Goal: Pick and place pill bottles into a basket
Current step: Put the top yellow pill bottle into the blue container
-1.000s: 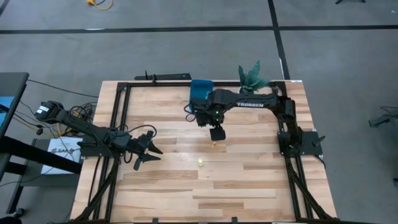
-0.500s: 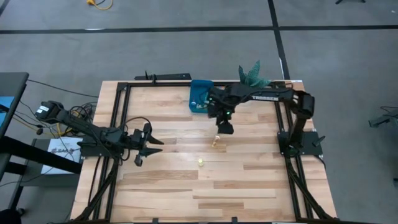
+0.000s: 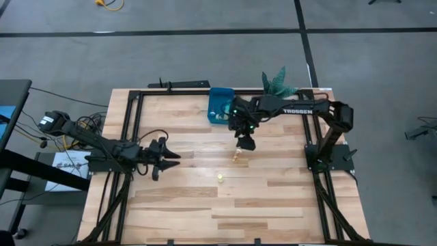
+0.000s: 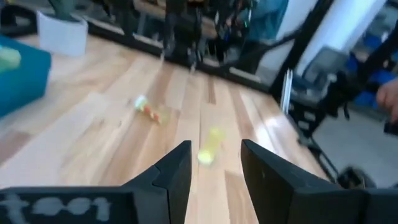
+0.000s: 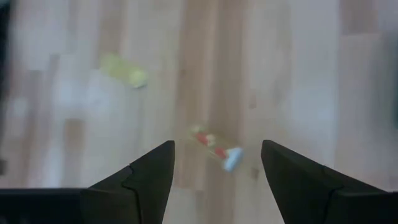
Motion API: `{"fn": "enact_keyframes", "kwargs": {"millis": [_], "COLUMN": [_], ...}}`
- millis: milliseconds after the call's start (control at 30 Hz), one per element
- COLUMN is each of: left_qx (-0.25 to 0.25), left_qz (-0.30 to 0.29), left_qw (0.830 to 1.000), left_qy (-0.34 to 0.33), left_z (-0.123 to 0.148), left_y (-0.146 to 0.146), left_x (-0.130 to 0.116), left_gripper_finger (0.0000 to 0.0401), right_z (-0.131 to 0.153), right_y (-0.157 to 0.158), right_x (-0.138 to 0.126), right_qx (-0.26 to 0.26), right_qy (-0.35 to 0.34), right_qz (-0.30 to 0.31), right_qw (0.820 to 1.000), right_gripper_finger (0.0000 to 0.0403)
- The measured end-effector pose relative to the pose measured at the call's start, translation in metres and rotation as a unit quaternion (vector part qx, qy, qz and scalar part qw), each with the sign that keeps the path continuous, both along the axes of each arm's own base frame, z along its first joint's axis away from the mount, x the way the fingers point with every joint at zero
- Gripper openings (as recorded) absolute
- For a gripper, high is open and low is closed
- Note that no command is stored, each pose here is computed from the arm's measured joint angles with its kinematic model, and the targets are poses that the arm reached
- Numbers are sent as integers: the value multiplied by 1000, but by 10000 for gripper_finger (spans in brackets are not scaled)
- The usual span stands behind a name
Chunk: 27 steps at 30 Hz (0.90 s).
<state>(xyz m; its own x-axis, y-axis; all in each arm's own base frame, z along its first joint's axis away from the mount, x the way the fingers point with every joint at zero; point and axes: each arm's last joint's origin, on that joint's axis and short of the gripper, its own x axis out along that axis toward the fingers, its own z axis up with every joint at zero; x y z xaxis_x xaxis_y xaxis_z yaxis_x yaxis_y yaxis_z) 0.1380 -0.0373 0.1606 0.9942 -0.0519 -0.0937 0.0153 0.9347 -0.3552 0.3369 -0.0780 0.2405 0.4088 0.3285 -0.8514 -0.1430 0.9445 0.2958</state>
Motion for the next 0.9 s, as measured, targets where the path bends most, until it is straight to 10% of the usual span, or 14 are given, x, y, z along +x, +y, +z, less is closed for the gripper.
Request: {"fn": "enact_keyframes", "kwargs": {"millis": [300, 900], "left_qx": [41, 86], "left_qz": [-86, -121], "left_qw": [994, 987], "left_qy": [60, 70], "left_z": [-10, -8], "left_y": [8, 13], "left_x": [1, 4], "left_gripper_finger": [128, 128], "right_z": [1, -1], "right_y": [7, 30], "right_x": [10, 12], "right_qx": [-160, -174], "right_qy": [1, 13], "right_qz": [-56, -31], "right_qw": [986, 984], "right_gripper_finger": [235, 235]}}
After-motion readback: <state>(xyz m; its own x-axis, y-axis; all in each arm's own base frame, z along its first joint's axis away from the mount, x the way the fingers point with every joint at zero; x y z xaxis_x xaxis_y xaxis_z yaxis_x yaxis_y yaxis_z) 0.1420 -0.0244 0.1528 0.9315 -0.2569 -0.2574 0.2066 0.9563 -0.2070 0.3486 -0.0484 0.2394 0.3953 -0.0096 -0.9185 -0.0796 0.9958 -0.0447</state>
